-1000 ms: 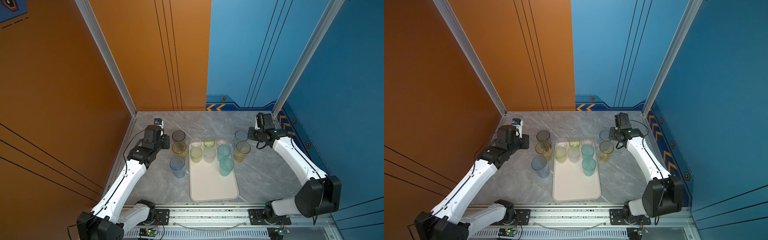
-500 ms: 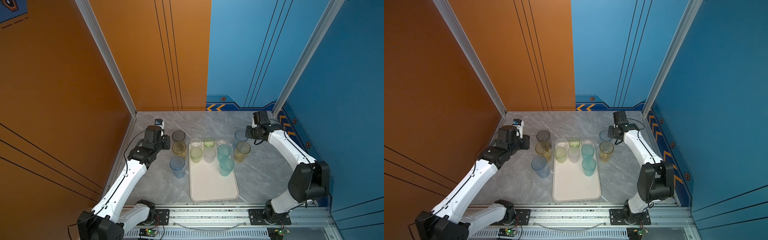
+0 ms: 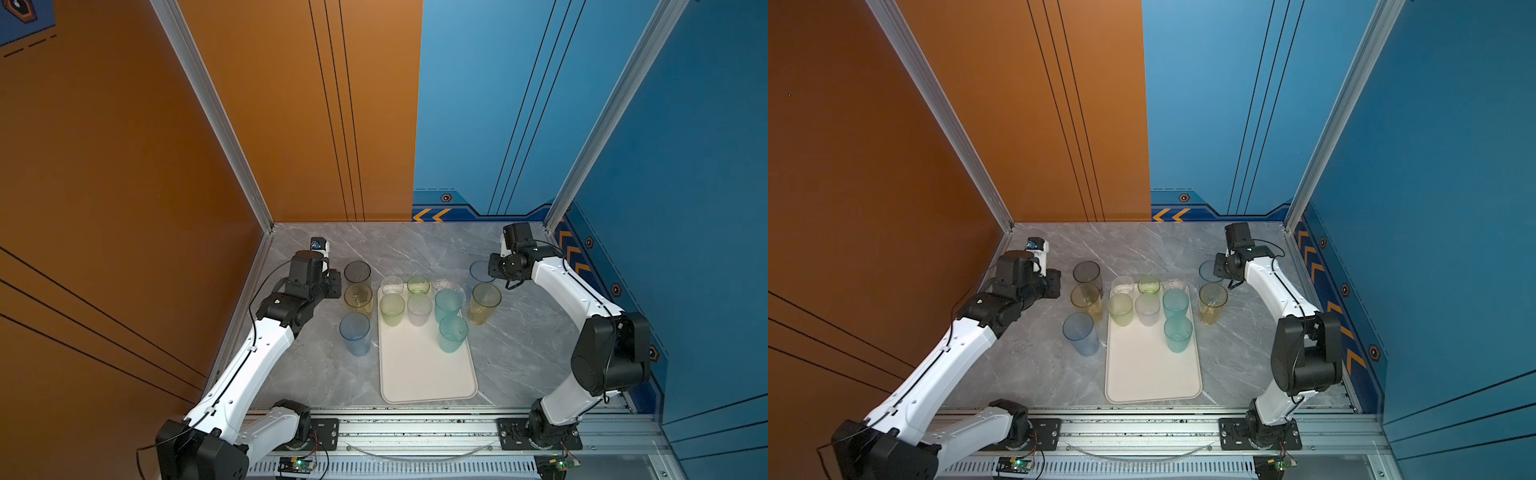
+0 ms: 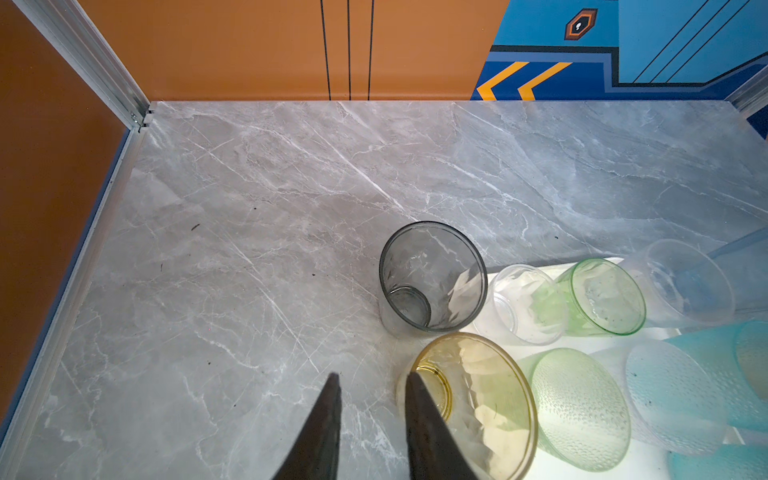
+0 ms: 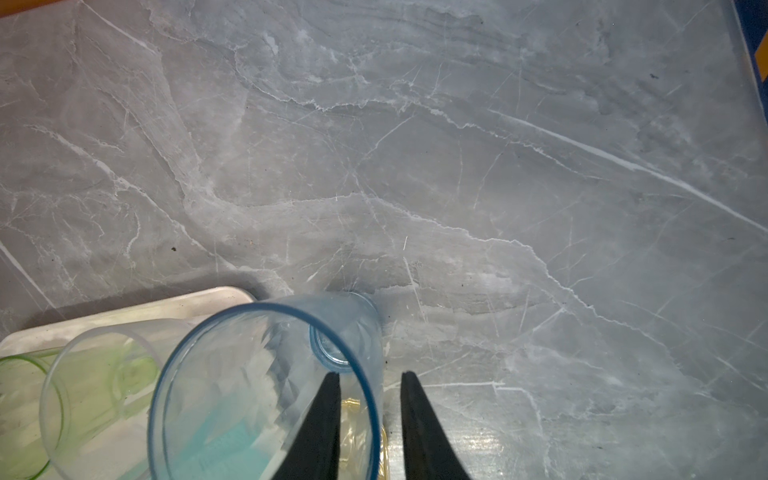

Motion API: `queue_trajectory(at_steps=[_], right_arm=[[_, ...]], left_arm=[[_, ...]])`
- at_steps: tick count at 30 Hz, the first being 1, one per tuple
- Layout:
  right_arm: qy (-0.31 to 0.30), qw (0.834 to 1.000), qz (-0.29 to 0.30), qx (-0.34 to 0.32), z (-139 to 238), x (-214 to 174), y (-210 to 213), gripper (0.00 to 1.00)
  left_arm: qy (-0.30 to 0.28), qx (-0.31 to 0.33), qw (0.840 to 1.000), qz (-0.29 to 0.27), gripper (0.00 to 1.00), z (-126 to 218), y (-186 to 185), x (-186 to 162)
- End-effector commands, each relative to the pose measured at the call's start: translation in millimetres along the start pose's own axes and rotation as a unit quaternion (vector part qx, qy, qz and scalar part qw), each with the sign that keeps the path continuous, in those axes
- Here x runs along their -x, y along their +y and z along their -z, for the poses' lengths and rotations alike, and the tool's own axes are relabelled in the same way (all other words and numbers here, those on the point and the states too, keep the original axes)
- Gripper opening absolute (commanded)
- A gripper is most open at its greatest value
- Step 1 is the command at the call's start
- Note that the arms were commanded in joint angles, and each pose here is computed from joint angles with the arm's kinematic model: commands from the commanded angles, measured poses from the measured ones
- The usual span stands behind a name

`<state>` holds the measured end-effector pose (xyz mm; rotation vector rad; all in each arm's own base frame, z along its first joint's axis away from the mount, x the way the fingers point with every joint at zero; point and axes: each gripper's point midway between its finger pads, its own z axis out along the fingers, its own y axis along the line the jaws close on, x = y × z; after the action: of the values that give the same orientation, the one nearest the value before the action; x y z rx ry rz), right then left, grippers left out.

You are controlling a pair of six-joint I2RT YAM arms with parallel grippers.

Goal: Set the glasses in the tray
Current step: 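Lower the right gripper onto the pale blue cup's rim and close, then lift the pale blue cup with the right gripper and carry it over the tray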

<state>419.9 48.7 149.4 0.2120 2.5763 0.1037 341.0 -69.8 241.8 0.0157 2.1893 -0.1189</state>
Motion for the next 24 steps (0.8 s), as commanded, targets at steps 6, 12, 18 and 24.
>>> queue_trajectory(at_steps=[6,12,18,24], right_arm=[[0.011,1.000,0.004,0.004,-6,3,2,0.21],[0.014,1.000,0.004,0.004,-9,4,3,0.15],[0.020,1.000,0.005,-0.001,-14,1,2,0.06],[0.013,1.000,0.008,-0.011,-10,3,-3,0.02]], left_arm=[[0.007,-0.009,1.000,0.006,0.28,-5,-2,-4],[0.009,-0.011,1.000,0.006,0.28,-7,-3,-4],[0.010,-0.012,1.000,0.006,0.28,-7,-3,-5],[0.013,-0.013,1.000,0.006,0.28,-8,-4,-7]])
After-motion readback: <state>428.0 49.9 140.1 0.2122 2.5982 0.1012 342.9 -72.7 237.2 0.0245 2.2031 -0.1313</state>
